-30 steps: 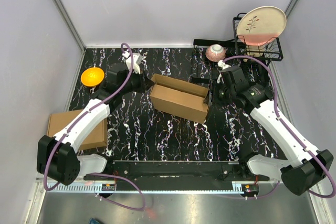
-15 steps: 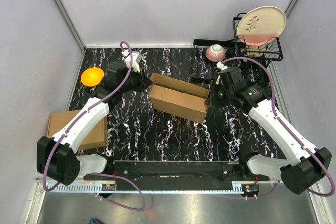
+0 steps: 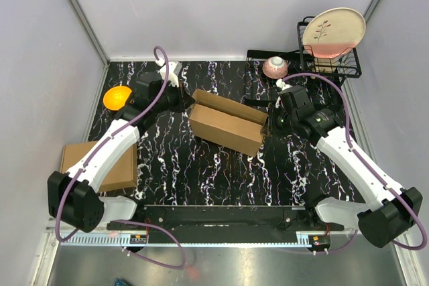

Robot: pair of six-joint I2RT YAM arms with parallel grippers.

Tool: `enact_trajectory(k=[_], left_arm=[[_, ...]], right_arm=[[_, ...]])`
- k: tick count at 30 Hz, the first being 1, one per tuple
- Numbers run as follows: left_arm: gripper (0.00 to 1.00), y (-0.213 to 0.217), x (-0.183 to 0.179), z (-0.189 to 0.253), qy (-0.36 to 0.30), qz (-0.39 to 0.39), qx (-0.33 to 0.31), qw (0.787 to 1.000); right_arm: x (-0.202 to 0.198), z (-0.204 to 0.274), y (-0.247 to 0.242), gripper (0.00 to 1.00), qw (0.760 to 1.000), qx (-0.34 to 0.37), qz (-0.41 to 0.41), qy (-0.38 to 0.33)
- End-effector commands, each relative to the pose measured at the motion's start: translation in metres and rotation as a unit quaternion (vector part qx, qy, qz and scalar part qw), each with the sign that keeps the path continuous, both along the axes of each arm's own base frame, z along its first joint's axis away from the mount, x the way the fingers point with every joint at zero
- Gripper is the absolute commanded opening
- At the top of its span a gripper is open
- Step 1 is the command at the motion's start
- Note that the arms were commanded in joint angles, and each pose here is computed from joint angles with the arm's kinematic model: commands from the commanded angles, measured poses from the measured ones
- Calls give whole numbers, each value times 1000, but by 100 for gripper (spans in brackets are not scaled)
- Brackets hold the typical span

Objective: Fold the paper box

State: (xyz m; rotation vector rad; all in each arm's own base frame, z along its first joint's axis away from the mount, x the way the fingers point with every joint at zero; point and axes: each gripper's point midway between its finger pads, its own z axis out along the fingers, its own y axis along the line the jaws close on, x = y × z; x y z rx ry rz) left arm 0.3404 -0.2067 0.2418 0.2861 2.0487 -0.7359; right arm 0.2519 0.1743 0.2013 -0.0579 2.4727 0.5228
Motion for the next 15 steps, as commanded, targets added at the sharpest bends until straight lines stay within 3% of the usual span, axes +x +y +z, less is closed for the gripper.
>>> enact_trajectory(k=[1, 6, 15], left_arm=[[1, -12, 2, 23, -14, -12, -32, 999], [1, -12, 2, 14, -4, -11, -33, 999], [1, -15, 1, 15, -1, -16, -43, 999]], right_arm=[[3, -1, 7, 30, 1000, 5, 12, -6], [3, -4, 8, 41, 1000, 4, 12, -3], [4, -24, 7, 33, 1000, -7, 10, 15]])
